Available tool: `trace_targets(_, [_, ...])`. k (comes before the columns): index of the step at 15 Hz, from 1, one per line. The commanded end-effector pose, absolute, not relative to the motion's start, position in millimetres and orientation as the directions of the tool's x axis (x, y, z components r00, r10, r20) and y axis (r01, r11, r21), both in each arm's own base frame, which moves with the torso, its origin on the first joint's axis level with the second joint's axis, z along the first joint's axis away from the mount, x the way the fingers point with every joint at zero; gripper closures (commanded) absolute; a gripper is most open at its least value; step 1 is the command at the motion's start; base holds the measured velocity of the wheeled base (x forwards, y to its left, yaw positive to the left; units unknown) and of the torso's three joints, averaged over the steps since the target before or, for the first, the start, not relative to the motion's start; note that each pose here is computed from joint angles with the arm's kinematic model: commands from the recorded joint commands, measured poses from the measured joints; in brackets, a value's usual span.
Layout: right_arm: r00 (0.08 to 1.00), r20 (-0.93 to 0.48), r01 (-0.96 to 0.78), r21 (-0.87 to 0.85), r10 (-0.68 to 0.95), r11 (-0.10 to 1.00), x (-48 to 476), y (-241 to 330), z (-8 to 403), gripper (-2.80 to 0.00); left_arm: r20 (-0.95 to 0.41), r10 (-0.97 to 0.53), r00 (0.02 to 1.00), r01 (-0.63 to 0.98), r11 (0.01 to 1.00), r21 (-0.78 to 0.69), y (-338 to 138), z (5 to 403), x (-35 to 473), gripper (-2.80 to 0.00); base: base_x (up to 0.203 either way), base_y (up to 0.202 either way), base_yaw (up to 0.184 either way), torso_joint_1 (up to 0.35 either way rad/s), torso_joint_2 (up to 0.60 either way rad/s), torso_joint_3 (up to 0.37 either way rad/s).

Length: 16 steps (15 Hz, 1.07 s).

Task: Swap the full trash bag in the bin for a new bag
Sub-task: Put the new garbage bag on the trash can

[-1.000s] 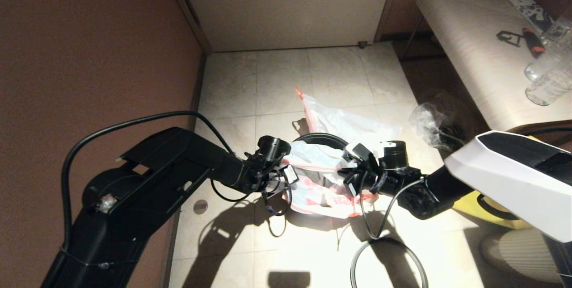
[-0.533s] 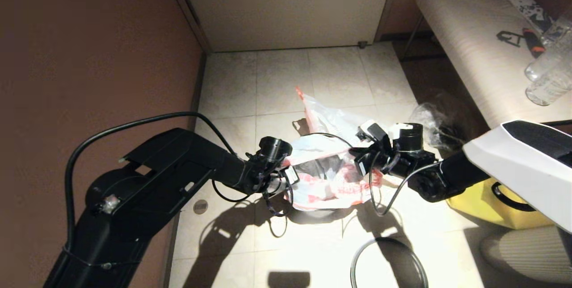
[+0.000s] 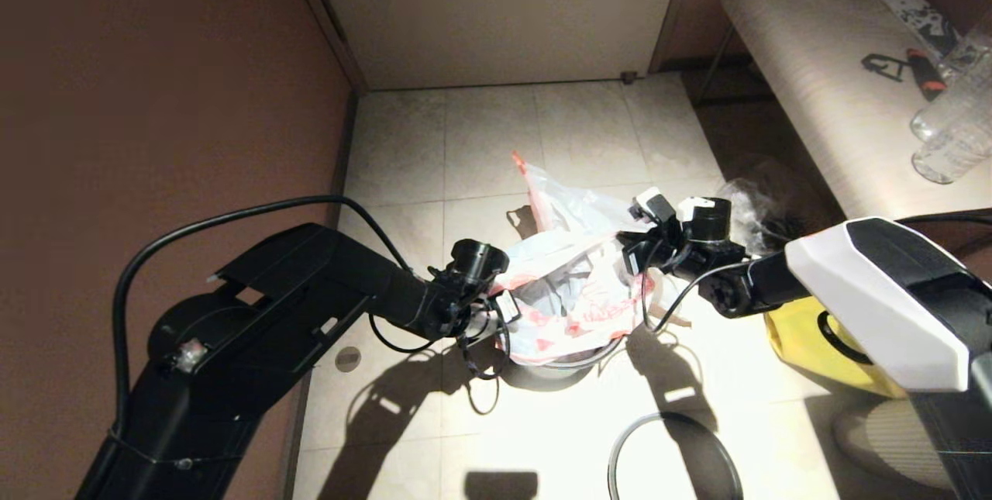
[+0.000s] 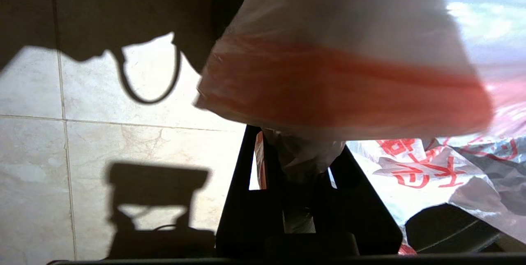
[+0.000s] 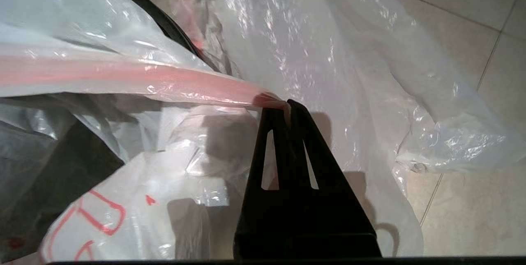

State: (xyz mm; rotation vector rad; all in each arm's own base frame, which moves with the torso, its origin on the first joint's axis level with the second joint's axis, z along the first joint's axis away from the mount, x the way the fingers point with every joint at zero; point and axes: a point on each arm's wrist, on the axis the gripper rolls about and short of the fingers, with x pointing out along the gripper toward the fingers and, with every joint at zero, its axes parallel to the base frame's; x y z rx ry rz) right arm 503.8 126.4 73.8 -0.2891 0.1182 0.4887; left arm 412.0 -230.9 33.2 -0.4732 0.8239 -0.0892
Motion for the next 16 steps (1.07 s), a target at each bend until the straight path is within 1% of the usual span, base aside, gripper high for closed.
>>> trace_targets(1, [0.875, -0.21, -0.477, -0.237, 0.435, 0.846, 513, 123, 48, 0.0, -0.684, -0.257, 0.683, -0.107, 0.891, -0.441, -231, 34, 412, 0.0, 0.0, 0.0, 0.0, 0.0, 0.0, 0.0])
trace_targets(4, [0.876, -0.228, -0.471, -0.22, 0.425, 0.854, 518, 120, 34, 0.0, -0.683, -0.257, 0.684, -0.107, 0.891, -0.442, -231, 33, 412, 0.0, 0.0, 0.0, 0.0, 0.0, 0.0, 0.0])
trace_targets(8, [0.877, -0.263, -0.46, -0.209, 0.403, 0.863, 517, 123, 29, 0.0, -0.682, -0.258, 0.685, -0.106, 0.89, -0.444, -232, 34, 412, 0.0, 0.0, 0.0, 0.0, 0.0, 0.0, 0.0])
trace_targets(9, [0.876, -0.266, -0.46, -0.21, 0.403, 0.862, 517, 123, 28, -2.8, -0.682, -0.26, 0.684, -0.105, 0.89, -0.444, -232, 34, 412, 0.0, 0.0, 0.0, 0.0, 0.0, 0.0, 0.0])
trace_targets(12, [0.869, -0.278, -0.47, -0.207, 0.409, 0.858, 512, 125, 30, -2.8, -0.682, -0.258, 0.685, -0.106, 0.89, -0.444, -232, 34, 412, 0.0, 0.0, 0.0, 0.0, 0.0, 0.0, 0.0])
trace_targets(16, [0.842, -0.304, -0.505, -0.151, 0.446, 0.85, 480, 115, 62, -2.8, -0.681, -0.259, 0.685, -0.106, 0.89, -0.444, -232, 34, 412, 0.0, 0.0, 0.0, 0.0, 0.0, 0.0, 0.0])
